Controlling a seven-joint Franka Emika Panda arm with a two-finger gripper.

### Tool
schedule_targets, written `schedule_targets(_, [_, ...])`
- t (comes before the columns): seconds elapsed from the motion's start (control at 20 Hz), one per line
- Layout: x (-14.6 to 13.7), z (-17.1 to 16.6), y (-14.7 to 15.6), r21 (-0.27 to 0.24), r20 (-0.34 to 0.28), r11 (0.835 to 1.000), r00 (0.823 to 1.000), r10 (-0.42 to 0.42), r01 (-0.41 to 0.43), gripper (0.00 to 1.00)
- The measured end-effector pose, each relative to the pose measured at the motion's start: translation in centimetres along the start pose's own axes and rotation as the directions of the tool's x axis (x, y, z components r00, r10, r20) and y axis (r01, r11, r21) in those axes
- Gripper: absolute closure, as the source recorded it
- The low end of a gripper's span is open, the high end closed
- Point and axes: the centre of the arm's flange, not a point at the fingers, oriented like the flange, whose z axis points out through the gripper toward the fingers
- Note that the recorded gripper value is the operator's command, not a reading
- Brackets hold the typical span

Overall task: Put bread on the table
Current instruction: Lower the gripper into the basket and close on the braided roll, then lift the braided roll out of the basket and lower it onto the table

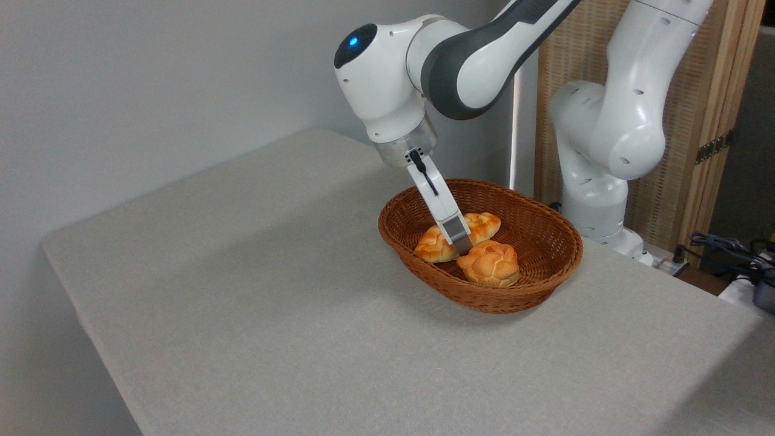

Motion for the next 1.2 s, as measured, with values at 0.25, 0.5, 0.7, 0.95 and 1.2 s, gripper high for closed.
schedule_targets(0.25, [0.0,0.0,0.0,0.000,0.000,1.000,1.000,0.000,0.000,0.57])
schedule_targets(0.5, [-0.1,0.0,0.0,-0.002,-0.001,1.000,1.000,-0.001,0.001,0.57])
schedule_targets(0.7, [-0.1,0.1,0.0,-0.005,0.001,1.000,1.000,-0.001,0.001,0.57])
schedule_targets(0.95, [-0.1,0.1,0.2,-0.014,0.009,1.000,1.000,0.002,-0.002,0.57])
schedule_targets(1.2, [-0.6,-1.9,0.8,-0.053,0.041,0.999,0.999,0.005,-0.003,0.56])
